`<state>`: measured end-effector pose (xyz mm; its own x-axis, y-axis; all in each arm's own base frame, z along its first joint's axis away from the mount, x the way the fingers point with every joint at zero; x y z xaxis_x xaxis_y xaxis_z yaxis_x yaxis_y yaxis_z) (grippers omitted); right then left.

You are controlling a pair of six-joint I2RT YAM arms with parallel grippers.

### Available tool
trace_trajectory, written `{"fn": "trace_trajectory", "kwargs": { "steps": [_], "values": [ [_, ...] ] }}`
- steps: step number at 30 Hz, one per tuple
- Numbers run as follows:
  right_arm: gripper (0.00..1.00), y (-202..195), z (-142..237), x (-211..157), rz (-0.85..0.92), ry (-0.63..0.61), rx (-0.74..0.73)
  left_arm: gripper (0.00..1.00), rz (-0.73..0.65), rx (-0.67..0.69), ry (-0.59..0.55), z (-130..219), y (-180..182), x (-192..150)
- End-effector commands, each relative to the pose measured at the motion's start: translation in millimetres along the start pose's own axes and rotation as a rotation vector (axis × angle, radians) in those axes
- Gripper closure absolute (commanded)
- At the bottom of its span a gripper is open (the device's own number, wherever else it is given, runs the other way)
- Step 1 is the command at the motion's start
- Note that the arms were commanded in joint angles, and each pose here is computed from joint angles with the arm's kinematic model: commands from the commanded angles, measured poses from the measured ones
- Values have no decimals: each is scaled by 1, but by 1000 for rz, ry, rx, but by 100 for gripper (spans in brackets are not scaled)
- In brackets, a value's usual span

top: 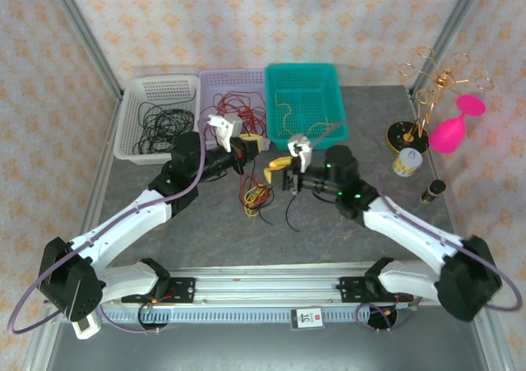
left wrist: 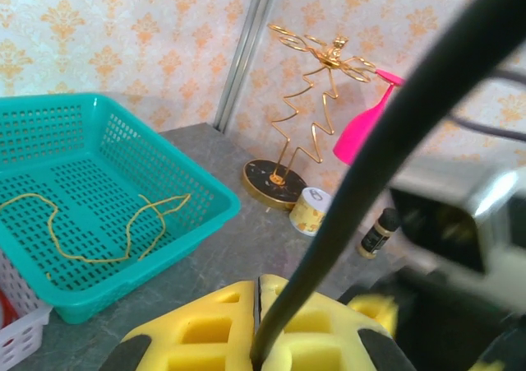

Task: Untangle the cables

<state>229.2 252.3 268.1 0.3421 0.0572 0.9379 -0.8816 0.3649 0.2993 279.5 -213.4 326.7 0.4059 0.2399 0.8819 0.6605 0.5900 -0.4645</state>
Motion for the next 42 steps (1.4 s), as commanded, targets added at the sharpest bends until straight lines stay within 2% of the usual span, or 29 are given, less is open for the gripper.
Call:
{"fn": "trace_trajectory", "kwargs": {
  "steps": [1,8,18,23,31,33,37,42],
  "values": [
    [68,10,-19,37,129,-148,116,100,16,-13,-58,4,-14,25],
    [77,-4,-49,5,66,-154,121,100,11,-24,-93,10,-34,47],
    [87,-28,-65,-36,15,-115,-47,100,-6,-84,-172,20,-68,83],
    [93,-44,-62,-68,-6,-39,-155,100,13,-29,-253,35,-76,112],
    [100,-71,-54,-109,-18,111,-361,100,14,-89,-317,49,-103,152],
    [100,-75,-50,-116,-25,130,-399,100,11,-81,-322,50,-104,156],
    [98,-67,-37,-118,-36,150,-387,100,5,-40,-297,42,-96,150],
    [79,-47,-13,-109,-85,142,-345,100,14,41,-269,31,-74,128]
  ]
}}
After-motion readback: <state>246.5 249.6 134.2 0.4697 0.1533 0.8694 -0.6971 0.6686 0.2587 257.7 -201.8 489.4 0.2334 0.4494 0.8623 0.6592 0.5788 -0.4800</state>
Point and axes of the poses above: each hand's point on the last joint's axis, 136 mm out from that joint toward the fingers, its own z axis back along the fingers, its own y axis along the line the jaws close on, x = y × z, the point moved 6 cm from there along z, back along the fingers, and after that the axes turned 7 degrees about z, right-handed, at the moved point
